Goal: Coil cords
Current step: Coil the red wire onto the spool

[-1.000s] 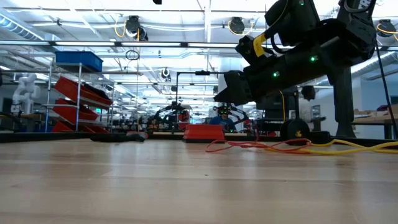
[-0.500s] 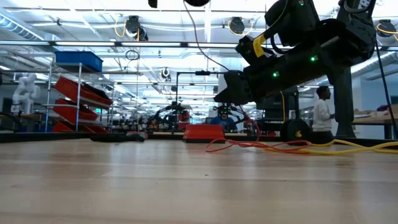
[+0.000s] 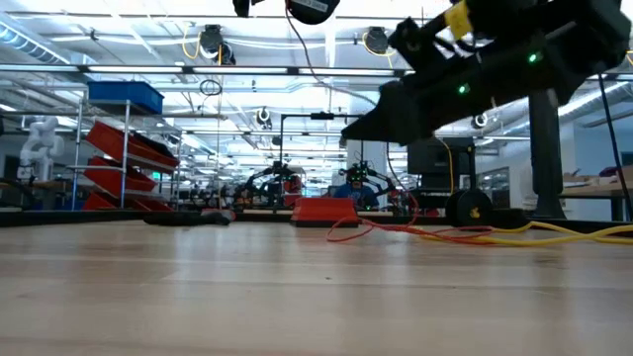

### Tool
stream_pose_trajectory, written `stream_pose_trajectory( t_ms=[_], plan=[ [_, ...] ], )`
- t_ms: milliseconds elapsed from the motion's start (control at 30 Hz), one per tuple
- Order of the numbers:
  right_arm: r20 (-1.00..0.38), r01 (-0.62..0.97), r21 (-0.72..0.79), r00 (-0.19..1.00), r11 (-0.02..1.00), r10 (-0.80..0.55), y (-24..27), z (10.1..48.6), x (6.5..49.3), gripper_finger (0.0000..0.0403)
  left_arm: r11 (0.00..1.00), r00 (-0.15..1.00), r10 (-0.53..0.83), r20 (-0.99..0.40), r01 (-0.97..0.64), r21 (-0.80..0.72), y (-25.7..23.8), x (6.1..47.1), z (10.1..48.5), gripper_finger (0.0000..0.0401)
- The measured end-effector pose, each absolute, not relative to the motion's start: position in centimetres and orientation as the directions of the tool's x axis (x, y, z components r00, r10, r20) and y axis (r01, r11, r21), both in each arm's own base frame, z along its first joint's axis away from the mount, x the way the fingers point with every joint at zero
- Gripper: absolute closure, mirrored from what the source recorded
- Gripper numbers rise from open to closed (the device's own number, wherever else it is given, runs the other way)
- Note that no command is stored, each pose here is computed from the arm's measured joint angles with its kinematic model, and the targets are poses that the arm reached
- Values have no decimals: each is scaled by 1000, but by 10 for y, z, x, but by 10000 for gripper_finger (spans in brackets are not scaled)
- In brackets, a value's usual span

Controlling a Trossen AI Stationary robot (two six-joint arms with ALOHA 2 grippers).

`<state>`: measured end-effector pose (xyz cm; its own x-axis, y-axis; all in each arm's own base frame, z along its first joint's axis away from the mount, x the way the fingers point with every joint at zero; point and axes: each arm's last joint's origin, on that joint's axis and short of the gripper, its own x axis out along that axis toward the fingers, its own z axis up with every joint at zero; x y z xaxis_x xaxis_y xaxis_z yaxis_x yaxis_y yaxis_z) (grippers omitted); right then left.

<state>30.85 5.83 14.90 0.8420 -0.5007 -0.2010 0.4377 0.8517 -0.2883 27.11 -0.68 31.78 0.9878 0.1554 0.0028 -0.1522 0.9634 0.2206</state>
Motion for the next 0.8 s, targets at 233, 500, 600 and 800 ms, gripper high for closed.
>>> stream_pose_trajectory(
  t_ms=[233, 500, 600, 800],
  plan=[
    [-257, 403, -326, 832, 855, -491, 62, 152, 302, 358, 963, 988, 155, 3, -152, 221, -7, 271, 318, 401],
    [-250, 374, -332, 850, 866, -463, 70, 159, 298, 345, 963, 988, 156, -23, -147, 225, -7, 271, 315, 401],
    [-254, 369, -322, 853, 872, -455, 71, 164, 295, 334, 963, 988, 155, -23, -146, 225, -7, 271, 315, 401],
    [-279, 340, -325, 857, 882, -433, 75, 168, 290, 328, 963, 988, 156, -22, -147, 225, -7, 271, 315, 401]
  ],
)
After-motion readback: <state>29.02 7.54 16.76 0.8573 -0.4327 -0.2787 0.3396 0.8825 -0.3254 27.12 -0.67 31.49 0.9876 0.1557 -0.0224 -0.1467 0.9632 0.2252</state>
